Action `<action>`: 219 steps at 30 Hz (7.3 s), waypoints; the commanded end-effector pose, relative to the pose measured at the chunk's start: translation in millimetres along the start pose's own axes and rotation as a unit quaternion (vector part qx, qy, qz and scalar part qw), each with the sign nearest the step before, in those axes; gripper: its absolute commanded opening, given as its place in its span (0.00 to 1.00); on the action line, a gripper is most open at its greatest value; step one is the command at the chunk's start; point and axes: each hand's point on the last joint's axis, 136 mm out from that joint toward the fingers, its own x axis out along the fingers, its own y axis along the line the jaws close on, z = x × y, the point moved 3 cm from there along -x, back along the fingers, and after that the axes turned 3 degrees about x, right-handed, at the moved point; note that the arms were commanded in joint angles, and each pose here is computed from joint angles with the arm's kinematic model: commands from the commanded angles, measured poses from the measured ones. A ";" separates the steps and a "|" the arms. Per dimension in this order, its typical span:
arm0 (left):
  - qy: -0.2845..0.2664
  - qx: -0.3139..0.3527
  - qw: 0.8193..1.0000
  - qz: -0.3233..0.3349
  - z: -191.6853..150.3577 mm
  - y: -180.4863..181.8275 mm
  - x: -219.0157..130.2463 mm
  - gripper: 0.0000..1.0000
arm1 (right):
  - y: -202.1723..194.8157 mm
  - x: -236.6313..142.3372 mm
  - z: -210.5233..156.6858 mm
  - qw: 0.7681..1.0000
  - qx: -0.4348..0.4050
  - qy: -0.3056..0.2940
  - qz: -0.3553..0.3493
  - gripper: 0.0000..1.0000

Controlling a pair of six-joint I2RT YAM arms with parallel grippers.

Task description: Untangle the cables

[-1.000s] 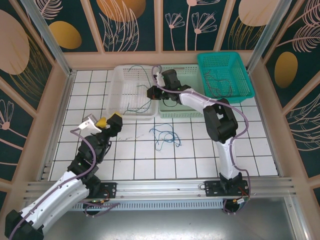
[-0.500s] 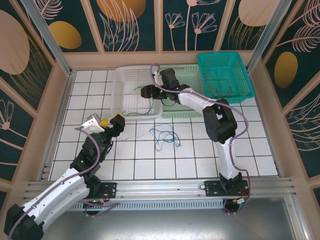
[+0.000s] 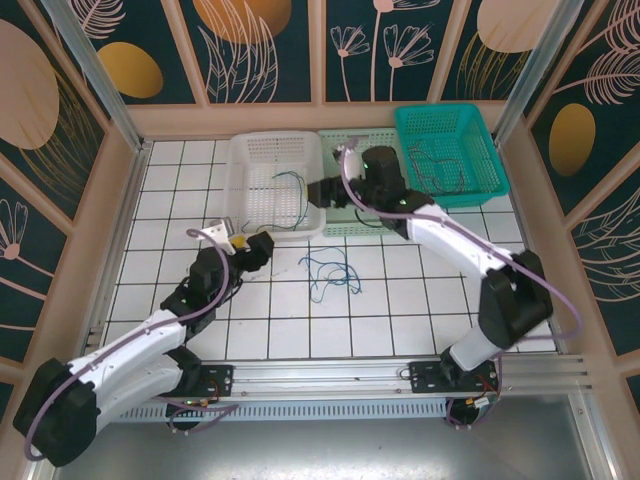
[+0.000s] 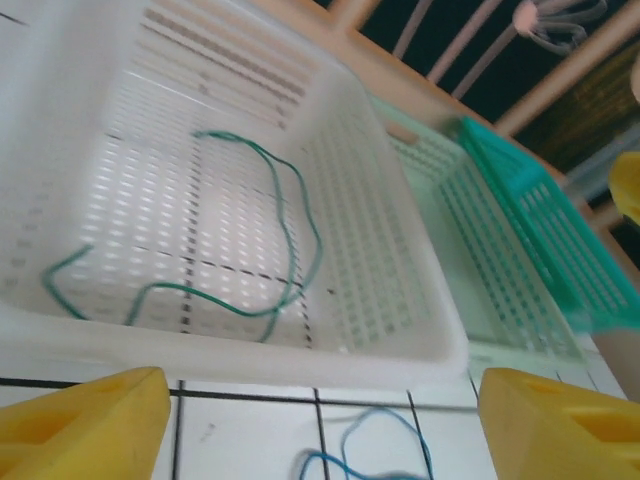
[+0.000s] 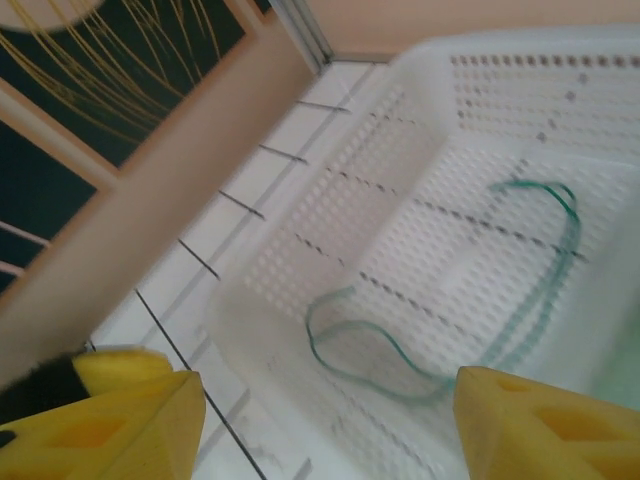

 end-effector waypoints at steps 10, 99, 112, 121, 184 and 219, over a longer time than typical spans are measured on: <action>0.236 0.160 0.933 -0.219 -94.2 -91.3 5.9 0.66 | -75.9 -91.3 -58.7 0.986 0.090 -0.049 -0.128 0.59; 0.139 0.257 0.941 -0.169 -45.0 -149.0 7.9 0.04 | -67.4 -77.1 -144.7 0.986 0.096 0.055 -0.124 0.02; 0.079 0.229 0.959 -0.151 -24.2 -133.8 -11.5 0.08 | -95.8 -105.5 -136.8 0.969 0.109 -0.009 -0.222 0.00; 0.046 0.220 0.963 -0.145 -10.9 -126.2 -26.5 0.11 | -123.7 -130.4 -141.7 0.932 0.111 -0.010 -0.344 0.10; 0.217 0.154 0.959 -0.095 -81.7 -84.0 47.3 0.56 | -33.9 -69.1 -225.2 0.984 0.026 0.114 -0.136 0.56; 0.209 0.173 0.959 -0.078 -77.7 -76.3 42.8 0.56 | -8.3 -85.7 -185.9 0.982 -0.024 0.143 -0.125 0.00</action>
